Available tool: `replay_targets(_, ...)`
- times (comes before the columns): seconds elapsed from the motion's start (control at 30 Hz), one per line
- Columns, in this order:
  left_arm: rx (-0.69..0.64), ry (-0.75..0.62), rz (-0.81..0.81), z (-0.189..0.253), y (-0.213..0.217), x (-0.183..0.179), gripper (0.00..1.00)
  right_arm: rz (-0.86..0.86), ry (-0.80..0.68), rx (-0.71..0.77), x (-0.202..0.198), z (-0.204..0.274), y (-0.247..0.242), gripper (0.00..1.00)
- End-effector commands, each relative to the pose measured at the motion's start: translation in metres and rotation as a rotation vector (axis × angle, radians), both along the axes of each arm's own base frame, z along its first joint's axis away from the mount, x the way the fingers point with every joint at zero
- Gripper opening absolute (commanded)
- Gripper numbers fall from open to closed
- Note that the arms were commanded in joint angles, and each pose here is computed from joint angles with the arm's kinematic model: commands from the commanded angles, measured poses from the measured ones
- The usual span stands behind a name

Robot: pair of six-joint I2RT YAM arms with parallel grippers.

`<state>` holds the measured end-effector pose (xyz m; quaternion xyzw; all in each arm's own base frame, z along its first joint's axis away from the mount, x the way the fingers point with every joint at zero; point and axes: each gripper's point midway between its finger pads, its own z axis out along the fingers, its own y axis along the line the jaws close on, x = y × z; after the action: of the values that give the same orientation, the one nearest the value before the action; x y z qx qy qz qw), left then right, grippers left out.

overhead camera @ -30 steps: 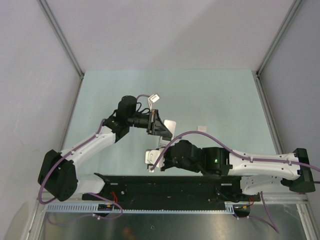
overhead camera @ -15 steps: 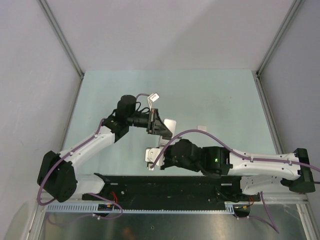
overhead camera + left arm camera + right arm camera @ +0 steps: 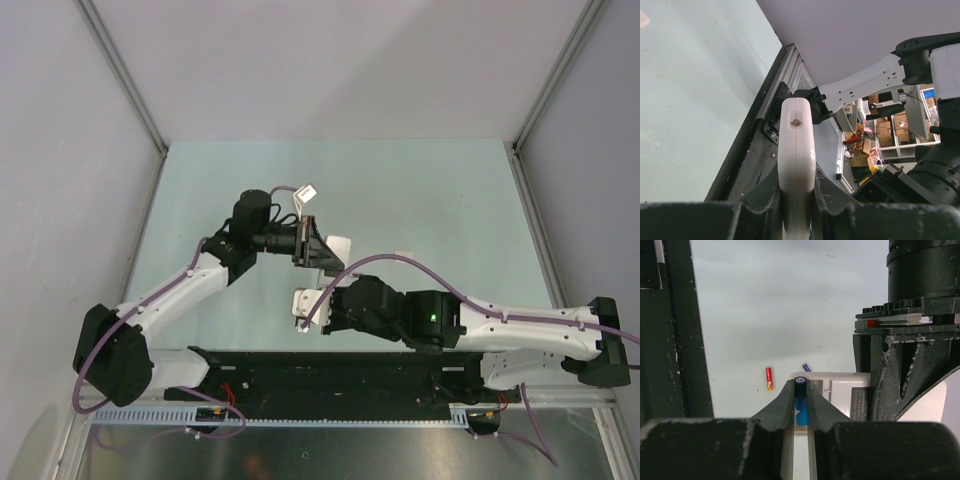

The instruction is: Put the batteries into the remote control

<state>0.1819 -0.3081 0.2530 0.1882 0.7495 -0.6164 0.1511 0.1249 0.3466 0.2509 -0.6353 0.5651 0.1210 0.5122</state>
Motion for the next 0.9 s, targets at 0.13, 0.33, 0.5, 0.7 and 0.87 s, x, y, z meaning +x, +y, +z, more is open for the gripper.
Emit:
replay_targets(0.13, -0.093, -0.129, -0.005, 0.056, 0.003, -0.006, 0.0, -0.039, 0.024, -0.019, 0.005, 0.0, -0.007, 0.0)
replay_targets(0.33, -0.112, -0.161, 0.01, 0.066, 0.007, -0.007, 0.0, -0.047, 0.032, -0.039, 0.006, -0.006, -0.009, 0.0)
replay_targets(0.5, -0.123, -0.177, 0.017, 0.071, 0.009, -0.007, 0.0, -0.051, 0.03, -0.062, 0.007, -0.011, -0.01, 0.0)
replay_targets(0.7, -0.127, -0.179, 0.021, 0.072, 0.011, -0.008, 0.0, -0.054, 0.024, -0.093, 0.008, -0.017, -0.012, 0.0)
replay_targets(0.87, -0.132, -0.176, 0.006, 0.074, 0.012, -0.011, 0.0, -0.05, -0.015, -0.147, 0.008, -0.025, -0.012, 0.0)
